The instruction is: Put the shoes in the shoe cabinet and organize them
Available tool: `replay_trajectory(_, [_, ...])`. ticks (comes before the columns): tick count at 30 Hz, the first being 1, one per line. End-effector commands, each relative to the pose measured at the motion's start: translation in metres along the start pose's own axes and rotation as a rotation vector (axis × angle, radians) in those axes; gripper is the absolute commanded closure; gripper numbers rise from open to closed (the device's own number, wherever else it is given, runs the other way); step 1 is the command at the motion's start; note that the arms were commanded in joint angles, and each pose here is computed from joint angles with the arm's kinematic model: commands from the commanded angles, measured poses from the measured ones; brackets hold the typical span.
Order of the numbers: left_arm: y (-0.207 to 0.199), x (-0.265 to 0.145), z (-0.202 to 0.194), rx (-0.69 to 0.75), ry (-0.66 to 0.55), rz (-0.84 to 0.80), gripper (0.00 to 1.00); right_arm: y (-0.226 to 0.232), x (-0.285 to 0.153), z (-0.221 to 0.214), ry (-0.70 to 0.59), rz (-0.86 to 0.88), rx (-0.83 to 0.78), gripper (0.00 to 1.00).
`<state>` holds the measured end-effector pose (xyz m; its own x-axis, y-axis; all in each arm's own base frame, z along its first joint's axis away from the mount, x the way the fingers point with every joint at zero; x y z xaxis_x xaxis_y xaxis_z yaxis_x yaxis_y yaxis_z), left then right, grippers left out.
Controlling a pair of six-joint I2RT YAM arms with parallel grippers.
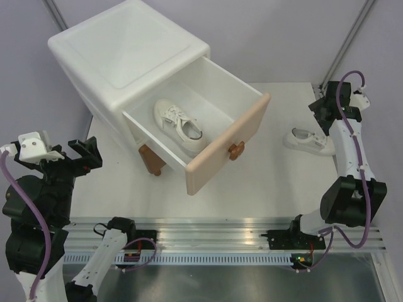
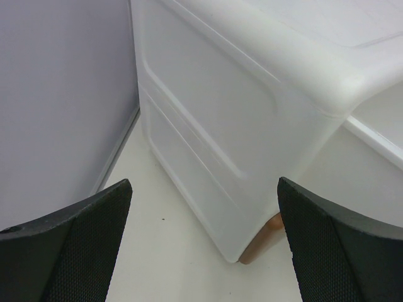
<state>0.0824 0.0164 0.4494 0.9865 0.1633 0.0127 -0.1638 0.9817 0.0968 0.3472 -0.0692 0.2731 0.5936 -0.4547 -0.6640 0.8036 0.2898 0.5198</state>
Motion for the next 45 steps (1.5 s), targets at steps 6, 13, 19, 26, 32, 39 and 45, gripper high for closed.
replay_trajectory(6, [-0.007, -0.012, -0.016, -0.062, 0.047, -0.066, 0.00, 0.010, 0.060, -0.032, 0.125, -0.014, 0.181, 0.20])
replay_trajectory(13, [-0.002, -0.018, -0.041, -0.072, 0.073, -0.008, 0.00, -0.010, 0.105, -0.070, 0.200, -0.114, 0.284, 0.25])
replay_trajectory(19, [-0.003, -0.020, -0.047, -0.090, 0.094, -0.014, 0.00, -0.015, 0.134, -0.077, 0.162, -0.170, 0.305, 0.30])
replay_trajectory(26, [0.000, -0.023, -0.045, -0.102, 0.103, 0.011, 0.00, -0.019, 0.151, -0.077, 0.104, -0.262, 0.337, 0.34])
replay_trajectory(32, [-0.001, -0.017, -0.044, -0.098, 0.118, 0.021, 0.00, -0.028, 0.153, -0.079, 0.094, -0.332, 0.302, 0.48])
replay_trajectory(39, [0.000, -0.010, -0.041, -0.055, 0.116, 0.032, 0.00, -0.042, 0.154, -0.083, 0.082, -0.374, 0.280, 0.63])
replay_trajectory(45, [-0.001, -0.007, -0.038, -0.043, 0.106, 0.026, 0.00, -0.036, 0.144, -0.074, 0.066, -0.336, 0.254, 0.96])
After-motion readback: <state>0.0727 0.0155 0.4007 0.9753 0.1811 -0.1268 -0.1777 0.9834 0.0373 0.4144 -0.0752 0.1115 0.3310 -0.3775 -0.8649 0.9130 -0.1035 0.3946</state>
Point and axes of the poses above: each gripper's point midway between its finger pads, its own x axis out along the fingers, its own y axis along the line the jaws close on, z = x × y, the point moved 7 cm from there along -x, back along the fingers, and after that the axes turned 13 degrees about x, right-handed, at the moved point
